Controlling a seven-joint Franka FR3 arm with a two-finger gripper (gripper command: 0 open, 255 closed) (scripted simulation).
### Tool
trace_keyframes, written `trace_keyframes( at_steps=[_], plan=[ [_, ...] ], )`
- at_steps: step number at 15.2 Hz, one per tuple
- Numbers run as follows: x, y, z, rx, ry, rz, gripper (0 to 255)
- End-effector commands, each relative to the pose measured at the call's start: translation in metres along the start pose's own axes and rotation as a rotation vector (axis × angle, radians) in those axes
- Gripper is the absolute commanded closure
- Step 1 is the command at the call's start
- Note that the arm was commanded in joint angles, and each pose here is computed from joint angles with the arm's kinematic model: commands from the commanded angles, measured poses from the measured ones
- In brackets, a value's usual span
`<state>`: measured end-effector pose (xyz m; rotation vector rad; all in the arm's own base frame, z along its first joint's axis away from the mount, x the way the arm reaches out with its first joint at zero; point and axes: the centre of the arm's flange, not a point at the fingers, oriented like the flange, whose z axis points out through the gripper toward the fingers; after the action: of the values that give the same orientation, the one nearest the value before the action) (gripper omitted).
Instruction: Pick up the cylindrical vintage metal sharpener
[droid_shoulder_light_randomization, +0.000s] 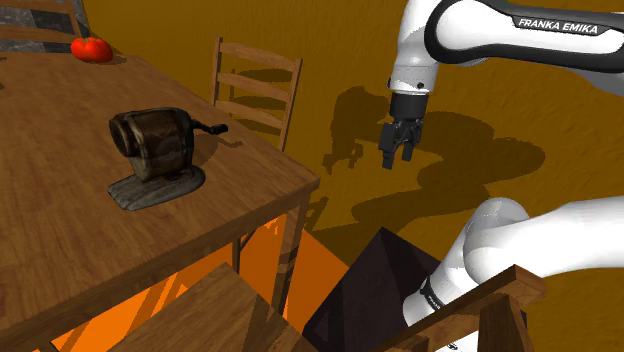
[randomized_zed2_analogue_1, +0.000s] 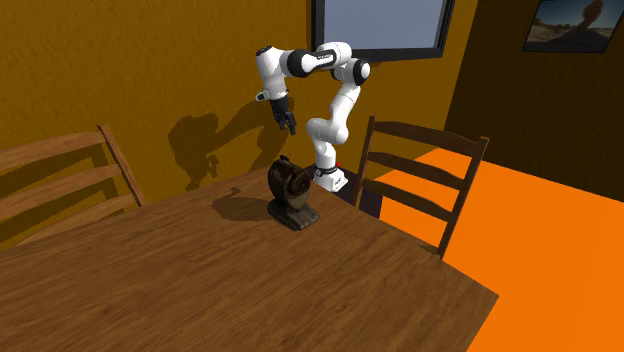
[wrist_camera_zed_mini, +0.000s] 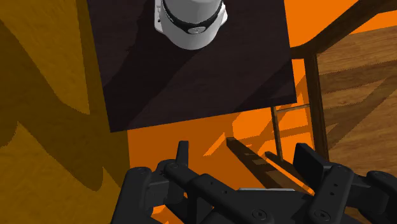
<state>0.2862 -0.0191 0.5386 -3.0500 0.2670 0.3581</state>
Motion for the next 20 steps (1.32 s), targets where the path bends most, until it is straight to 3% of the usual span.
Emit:
trace_keyframes(
  at_steps=[1, 20],
  plan=[
    [0.000, 0.000, 0.000, 0.000, 0.000, 0.000, 0],
    [0.114, -0.218, -0.073, -0.077, 0.046, -0.114, 0]
  ],
)
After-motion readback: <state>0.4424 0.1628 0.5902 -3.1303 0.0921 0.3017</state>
